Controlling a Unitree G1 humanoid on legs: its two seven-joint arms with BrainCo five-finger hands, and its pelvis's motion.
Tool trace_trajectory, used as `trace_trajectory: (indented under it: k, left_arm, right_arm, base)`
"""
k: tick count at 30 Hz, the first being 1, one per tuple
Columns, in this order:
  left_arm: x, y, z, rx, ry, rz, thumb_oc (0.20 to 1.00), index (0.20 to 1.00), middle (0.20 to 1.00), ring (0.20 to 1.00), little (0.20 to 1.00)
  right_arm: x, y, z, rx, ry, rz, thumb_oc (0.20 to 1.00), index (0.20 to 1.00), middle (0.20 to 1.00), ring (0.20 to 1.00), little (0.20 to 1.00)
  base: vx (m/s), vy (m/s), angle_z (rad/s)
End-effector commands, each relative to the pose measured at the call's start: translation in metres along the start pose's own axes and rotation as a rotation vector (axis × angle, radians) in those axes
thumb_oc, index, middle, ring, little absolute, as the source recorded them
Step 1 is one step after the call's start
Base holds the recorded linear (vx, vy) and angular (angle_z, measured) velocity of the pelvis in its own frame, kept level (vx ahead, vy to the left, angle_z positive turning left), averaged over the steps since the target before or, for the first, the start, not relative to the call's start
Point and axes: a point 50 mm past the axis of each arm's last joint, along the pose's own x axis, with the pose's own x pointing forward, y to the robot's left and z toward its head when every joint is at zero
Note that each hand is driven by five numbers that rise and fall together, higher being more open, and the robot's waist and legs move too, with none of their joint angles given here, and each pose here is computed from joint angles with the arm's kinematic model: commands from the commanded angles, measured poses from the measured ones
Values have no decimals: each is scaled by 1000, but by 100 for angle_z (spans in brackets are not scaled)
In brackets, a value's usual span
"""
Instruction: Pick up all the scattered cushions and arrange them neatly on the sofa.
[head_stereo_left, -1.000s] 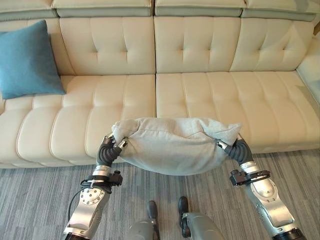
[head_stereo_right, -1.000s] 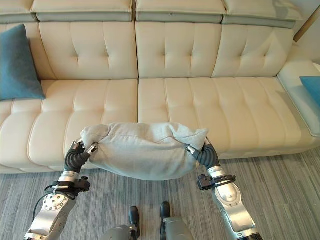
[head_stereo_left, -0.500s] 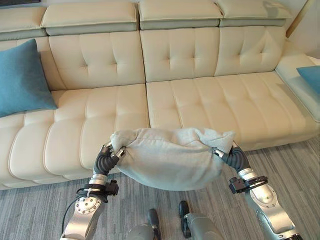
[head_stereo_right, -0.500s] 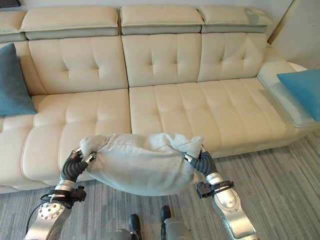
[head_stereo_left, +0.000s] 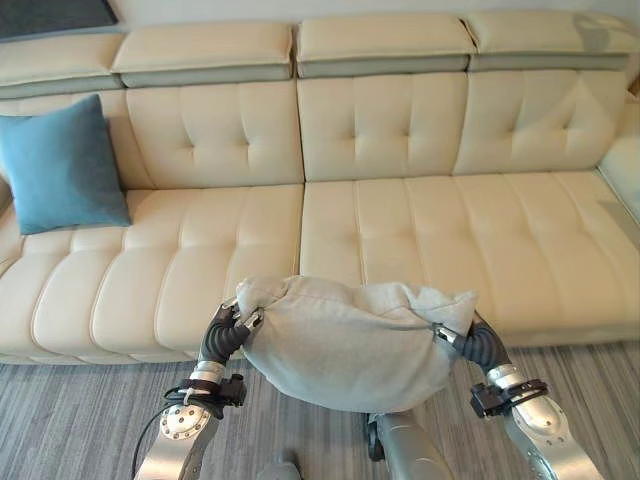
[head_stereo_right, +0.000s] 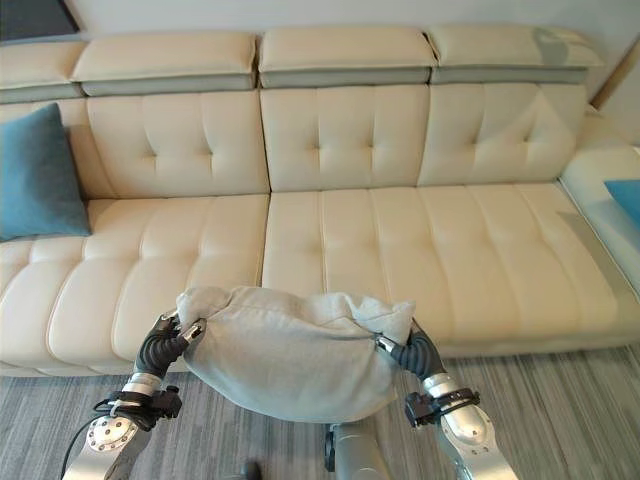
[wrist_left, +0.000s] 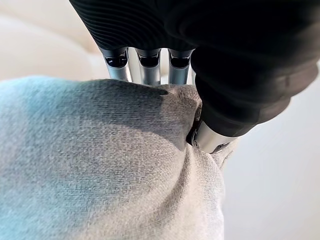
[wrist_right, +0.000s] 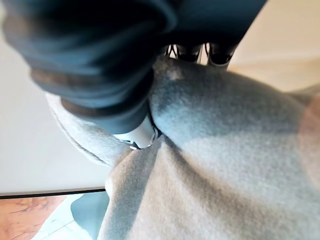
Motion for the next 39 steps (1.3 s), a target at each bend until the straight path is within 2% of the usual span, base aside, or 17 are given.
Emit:
trace_trajectory:
  k: [1,12,20,30,39]
  left_arm:
    - [13,7,38,-7,-199,-15,200,200,200,200,200]
    - [20,4,46,28,-237,-16,200,200,200,200,200]
    - [16,6,42,23,-209,-18,200,200,200,200,200]
    - [22,25,55,132,-252,51,200,200,200,200,200]
    - [49,20,83,166,-383,70,200,200,200,200,200]
  right_arm:
    - [13,-9,54,-7,-284,-17,200,200,200,200,200]
    - [18,-14,57,-21,-301,-63,200,200,200,200,200]
    - [26,2,55,-12,-295,-9,200,200,200,200,200]
    - [50,25,86,9,-441,61,200,200,200,200,200]
    - [76,34,117,27,-556,92,200,200,200,200,200]
  base:
    - [176,-73,-18]
    - [147,31,-14]
    - [147,173,-25]
    - [48,167,-17]
    - [127,37,19]
